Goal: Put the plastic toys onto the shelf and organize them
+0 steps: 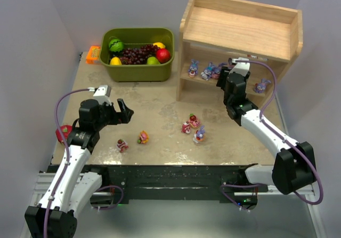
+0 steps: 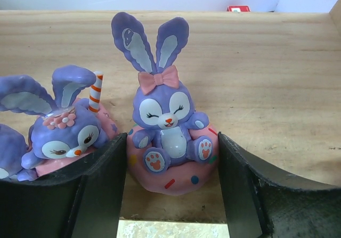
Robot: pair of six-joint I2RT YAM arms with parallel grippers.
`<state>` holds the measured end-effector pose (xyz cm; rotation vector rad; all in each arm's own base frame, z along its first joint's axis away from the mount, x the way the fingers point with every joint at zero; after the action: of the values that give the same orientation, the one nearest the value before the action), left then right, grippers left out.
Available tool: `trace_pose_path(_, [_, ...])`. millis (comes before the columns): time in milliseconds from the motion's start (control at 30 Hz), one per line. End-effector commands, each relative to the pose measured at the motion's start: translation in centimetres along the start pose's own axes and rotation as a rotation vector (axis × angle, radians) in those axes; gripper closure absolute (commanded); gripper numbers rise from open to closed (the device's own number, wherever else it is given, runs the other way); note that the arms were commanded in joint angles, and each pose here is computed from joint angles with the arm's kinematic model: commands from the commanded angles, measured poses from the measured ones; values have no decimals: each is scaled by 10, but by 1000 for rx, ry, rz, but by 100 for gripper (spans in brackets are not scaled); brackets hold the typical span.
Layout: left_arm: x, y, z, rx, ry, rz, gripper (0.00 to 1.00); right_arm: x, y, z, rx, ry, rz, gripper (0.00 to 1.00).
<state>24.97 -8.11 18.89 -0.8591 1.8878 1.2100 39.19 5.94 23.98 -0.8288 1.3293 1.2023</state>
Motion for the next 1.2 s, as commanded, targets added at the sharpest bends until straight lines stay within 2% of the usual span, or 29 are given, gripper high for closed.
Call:
trace_pose_path(0, [-11,2,-5,19,-26,-42,1,9,4,-6,51,-13,48,64])
trace_pose_path(100, [-11,1,-5,20,-25,-40,0,10,3,-7,68,-9,58,57])
trace_pose_path(233, [-11,1,-5,19,-26,-42,0,8,5,-8,69,-16,59,40])
trace_pose_path(333, [-11,2,-5,19,-26,-42,1,8,7,-7,59,-16,62,35])
trace_pose_path(700, [-11,2,-4,17,-26,-43,1,2,12,-4,31,-18,75,25])
trace_pose_path(900, [-11,2,-5,18,-26,-44,0,-4,19,-8,43,-17,96,15])
trace_pose_path(1167, [-14,4,-3,5,-32,-58,0,-10,42,-5,-36,1,172,13])
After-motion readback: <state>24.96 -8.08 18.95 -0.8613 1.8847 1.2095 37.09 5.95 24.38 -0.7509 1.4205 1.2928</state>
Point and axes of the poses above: each gripper's point midway between its finger pads, its own y axis back along the fingers, its own z axis along the line the jaws close on, x = y × z, the point moved 2 cm from there along y, back along the fingers, and after that the axes turned 5 degrees about -y, right-handed, at the moved point
